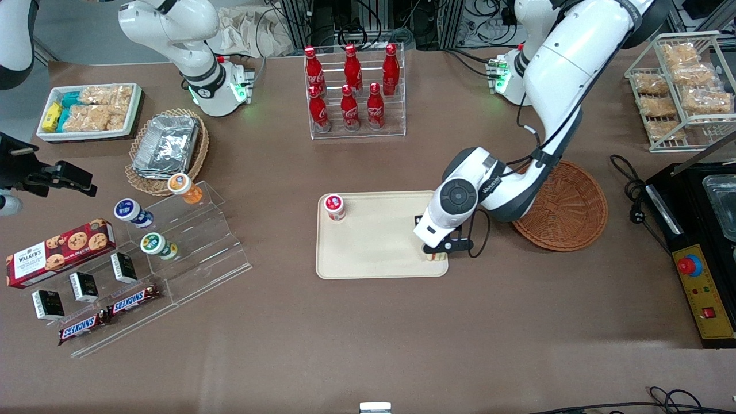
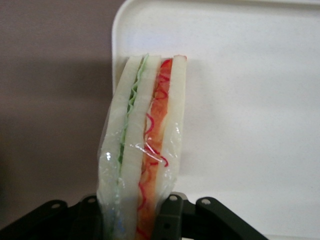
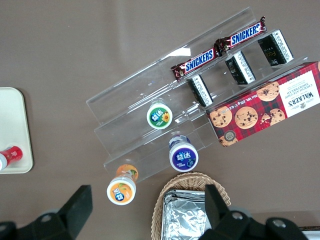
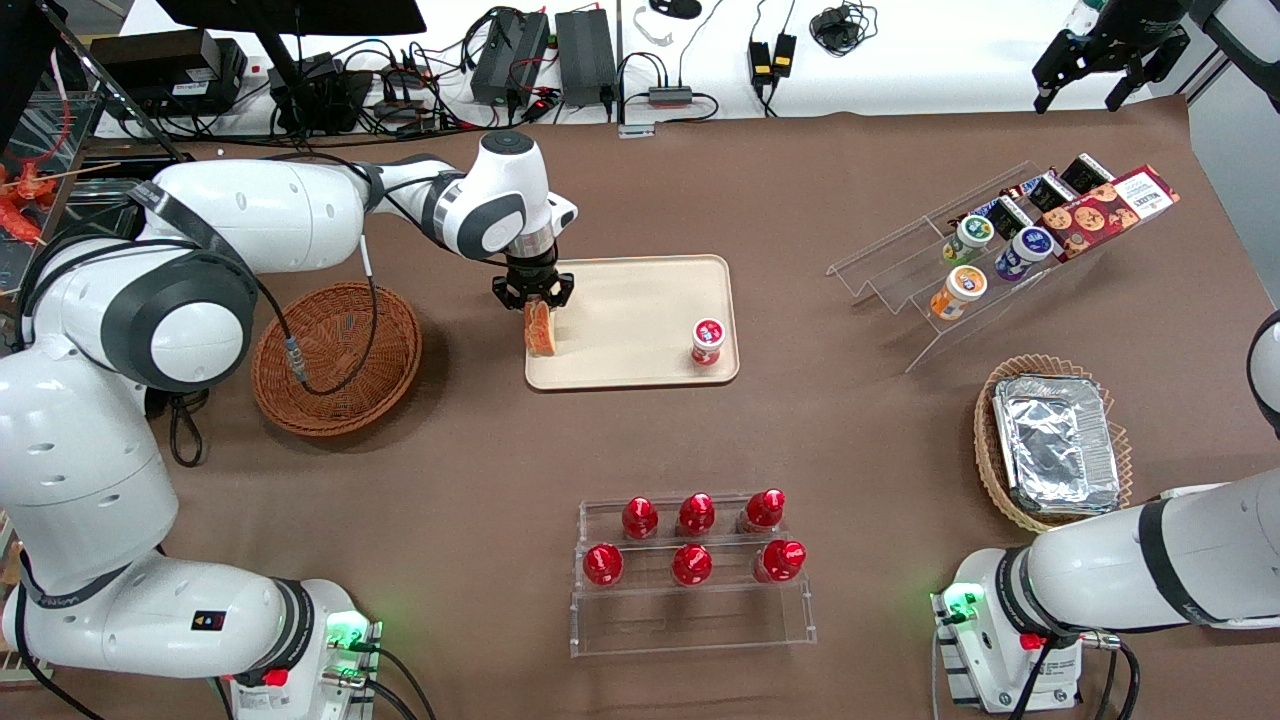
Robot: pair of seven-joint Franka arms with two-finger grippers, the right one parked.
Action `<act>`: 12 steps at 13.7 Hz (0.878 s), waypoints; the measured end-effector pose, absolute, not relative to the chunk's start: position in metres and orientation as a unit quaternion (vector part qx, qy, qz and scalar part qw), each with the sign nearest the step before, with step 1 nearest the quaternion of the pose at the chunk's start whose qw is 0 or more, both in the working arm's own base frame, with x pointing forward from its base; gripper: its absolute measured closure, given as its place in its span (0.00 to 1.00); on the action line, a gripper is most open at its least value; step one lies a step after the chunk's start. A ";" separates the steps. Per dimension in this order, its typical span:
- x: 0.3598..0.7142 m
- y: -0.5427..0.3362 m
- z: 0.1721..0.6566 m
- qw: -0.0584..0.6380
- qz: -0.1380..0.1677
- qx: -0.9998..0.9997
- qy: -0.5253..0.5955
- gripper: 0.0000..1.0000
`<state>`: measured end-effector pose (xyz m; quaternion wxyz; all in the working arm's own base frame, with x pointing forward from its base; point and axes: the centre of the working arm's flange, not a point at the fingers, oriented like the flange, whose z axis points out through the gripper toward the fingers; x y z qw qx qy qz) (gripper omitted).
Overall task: Place sandwich from basket to tray
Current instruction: 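Lower the held sandwich onto the tray beside its rim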
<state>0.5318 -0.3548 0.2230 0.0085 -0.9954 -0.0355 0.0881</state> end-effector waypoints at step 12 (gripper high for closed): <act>0.546 -0.352 0.264 0.017 0.072 -0.996 -0.042 0.00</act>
